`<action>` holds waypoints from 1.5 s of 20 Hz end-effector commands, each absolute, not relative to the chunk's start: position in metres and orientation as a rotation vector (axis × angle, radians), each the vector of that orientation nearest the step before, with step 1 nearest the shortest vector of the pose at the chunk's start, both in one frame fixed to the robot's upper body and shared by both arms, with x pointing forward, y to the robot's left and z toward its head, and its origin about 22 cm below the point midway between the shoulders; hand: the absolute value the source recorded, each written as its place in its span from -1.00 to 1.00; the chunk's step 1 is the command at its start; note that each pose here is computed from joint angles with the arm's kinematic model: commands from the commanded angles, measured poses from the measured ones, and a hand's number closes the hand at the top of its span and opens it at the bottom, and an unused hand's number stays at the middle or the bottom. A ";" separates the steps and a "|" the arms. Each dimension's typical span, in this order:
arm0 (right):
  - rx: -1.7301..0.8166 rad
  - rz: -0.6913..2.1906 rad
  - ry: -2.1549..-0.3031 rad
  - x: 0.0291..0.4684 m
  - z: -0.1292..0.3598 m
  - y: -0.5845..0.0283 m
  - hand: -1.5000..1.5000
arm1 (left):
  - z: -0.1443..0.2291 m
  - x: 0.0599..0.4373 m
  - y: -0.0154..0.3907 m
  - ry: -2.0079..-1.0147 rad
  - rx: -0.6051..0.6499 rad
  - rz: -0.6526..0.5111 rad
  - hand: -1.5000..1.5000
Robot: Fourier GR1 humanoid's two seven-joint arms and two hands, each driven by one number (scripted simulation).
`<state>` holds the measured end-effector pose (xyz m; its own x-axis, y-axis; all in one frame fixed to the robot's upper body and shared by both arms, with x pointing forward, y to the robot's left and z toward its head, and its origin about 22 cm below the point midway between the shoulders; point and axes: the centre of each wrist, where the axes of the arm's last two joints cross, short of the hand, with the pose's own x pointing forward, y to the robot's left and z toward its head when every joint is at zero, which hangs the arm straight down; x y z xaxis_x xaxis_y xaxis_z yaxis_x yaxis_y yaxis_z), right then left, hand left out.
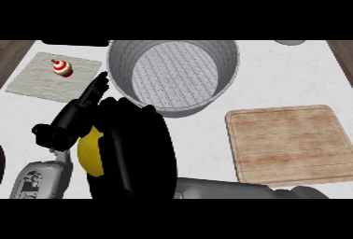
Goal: Pick the lemon from the cutting board and place it in the basket
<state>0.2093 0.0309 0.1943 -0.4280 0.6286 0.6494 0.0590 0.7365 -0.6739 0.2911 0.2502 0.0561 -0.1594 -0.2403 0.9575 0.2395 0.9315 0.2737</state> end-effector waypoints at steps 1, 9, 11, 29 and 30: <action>-0.583 0.543 -1.812 0.232 0.232 0.047 1.00 | 0.058 0.294 0.253 -1.679 0.001 -0.418 0.00; -0.708 0.369 -1.803 0.290 0.269 0.066 1.00 | 0.064 0.290 0.253 -1.693 -0.019 -0.421 0.00; -0.733 0.317 -1.803 0.309 0.255 0.062 1.00 | 0.055 0.286 0.251 -1.703 0.003 -0.436 0.00; -0.799 0.259 -1.713 0.397 0.207 0.022 1.00 | 0.057 0.289 0.260 -1.700 0.007 -0.430 0.00; -0.795 0.235 -1.714 0.404 0.207 0.017 1.00 | 0.050 0.277 0.268 -1.709 0.024 -0.396 0.00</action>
